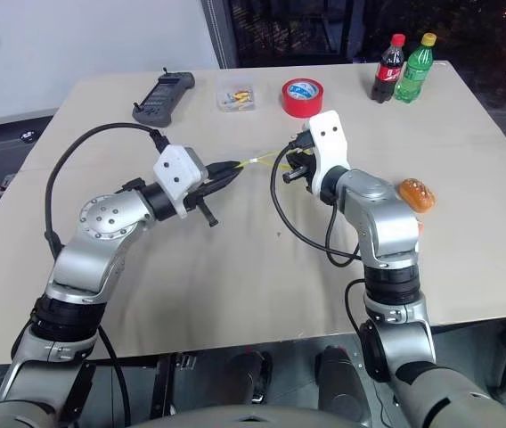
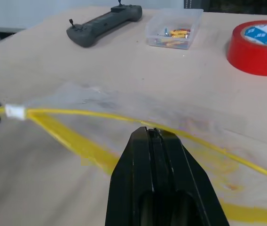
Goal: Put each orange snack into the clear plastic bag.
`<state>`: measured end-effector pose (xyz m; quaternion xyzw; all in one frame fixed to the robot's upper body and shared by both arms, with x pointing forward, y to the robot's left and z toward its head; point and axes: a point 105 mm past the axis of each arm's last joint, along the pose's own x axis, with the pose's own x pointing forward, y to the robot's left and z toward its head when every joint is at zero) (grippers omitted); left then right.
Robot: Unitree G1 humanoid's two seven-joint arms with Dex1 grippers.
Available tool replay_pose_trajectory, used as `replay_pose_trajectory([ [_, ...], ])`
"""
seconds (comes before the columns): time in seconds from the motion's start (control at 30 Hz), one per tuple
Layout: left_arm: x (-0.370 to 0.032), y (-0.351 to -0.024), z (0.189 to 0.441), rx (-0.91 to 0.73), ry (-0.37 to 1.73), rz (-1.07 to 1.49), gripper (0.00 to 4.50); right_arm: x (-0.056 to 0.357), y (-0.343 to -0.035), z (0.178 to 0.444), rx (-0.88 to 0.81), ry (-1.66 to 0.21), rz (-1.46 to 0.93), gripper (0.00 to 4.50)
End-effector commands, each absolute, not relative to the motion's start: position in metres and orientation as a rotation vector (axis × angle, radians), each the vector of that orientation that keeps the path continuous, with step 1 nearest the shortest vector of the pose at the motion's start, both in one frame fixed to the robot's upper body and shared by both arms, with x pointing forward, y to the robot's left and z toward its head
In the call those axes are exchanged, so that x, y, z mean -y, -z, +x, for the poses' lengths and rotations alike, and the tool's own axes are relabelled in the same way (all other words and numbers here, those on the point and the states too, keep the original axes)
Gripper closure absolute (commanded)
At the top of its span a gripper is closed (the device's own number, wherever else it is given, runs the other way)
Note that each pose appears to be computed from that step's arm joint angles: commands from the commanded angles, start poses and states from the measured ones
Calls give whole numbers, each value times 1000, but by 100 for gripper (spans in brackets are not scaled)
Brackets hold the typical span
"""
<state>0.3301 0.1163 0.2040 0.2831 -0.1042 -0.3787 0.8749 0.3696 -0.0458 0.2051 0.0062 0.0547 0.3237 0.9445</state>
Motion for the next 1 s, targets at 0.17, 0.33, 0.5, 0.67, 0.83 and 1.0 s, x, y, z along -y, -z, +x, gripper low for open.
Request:
replay_pose_trajectory([
  [0.17,-113,-217,319,287,825,614,450,42,-207,384,34,-596,-264,447],
  [0.33,-122,-207,319,265,865,729,450,35,-170,385,299,-662,-1139,447],
  [0.5,-126,-203,320,279,892,758,450,43,-155,399,365,-654,-1367,447],
  [0.67,-131,-200,323,267,867,723,450,41,-160,403,414,-625,-1372,281],
  [0.83,-141,-195,333,217,792,698,450,47,-166,398,424,-617,-1359,74],
  [1.0,-144,-193,344,205,729,676,450,60,-175,384,333,-667,-1227,12],
])
